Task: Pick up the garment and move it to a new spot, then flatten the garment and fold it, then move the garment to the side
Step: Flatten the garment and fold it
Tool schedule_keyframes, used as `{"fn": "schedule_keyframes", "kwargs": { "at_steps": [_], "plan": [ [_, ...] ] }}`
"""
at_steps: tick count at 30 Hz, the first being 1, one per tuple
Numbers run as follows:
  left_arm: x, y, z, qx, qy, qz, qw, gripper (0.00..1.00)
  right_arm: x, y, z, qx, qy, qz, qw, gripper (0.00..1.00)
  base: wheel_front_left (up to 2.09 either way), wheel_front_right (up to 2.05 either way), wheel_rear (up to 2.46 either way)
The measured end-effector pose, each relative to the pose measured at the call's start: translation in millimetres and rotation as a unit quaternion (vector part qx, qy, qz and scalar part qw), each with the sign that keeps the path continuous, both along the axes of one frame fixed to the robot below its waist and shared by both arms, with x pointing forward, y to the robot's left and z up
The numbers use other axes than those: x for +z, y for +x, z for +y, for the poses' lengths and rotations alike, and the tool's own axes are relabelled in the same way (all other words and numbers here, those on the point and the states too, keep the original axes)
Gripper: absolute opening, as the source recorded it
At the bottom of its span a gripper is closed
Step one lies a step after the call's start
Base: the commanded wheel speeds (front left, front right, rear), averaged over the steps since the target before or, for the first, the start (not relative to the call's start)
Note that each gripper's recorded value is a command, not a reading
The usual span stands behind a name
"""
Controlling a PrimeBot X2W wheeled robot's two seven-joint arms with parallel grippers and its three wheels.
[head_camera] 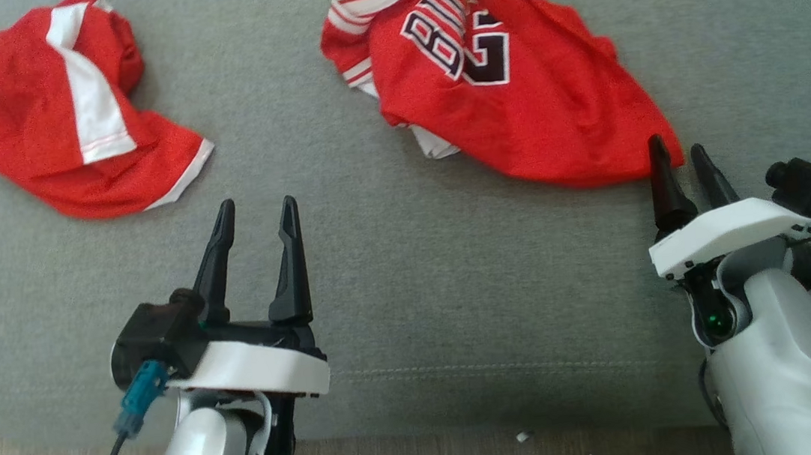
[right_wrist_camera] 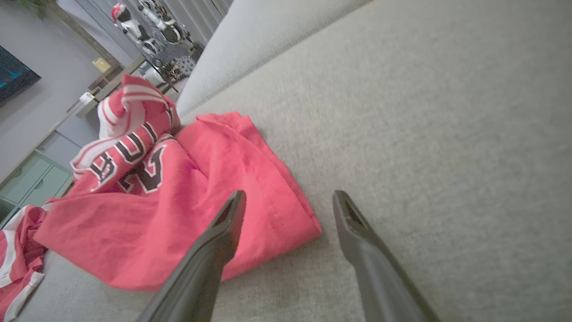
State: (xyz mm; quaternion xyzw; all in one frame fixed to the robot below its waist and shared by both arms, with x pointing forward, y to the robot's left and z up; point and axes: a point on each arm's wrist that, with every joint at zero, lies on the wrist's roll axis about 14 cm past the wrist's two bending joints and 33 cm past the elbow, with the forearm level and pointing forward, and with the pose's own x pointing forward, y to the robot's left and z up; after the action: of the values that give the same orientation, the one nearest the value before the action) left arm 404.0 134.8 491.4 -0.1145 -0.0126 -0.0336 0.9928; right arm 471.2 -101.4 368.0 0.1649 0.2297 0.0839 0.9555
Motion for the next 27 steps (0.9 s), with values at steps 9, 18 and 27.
{"fn": "schedule_keyframes", "kwargs": {
  "at_steps": [9,18,27],
  "plan": [
    [-6,-1,8,0.012,0.003,0.01,1.0,1.0,-11,13,11,0.007,0.0,0.013,1.0,0.0,0.0,0.0,0.0],
    [3,2,-5,-0.008,0.002,-0.005,1.0,1.0,20,27,-19,-0.015,-0.05,-0.052,0.997,0.0,0.0,0.0,0.0],
    [6,2,-17,-0.026,-0.002,-0.01,1.0,1.0,107,80,-113,-0.079,-0.155,-0.135,0.976,0.0,0.0,0.0,0.0]
  ]
}}
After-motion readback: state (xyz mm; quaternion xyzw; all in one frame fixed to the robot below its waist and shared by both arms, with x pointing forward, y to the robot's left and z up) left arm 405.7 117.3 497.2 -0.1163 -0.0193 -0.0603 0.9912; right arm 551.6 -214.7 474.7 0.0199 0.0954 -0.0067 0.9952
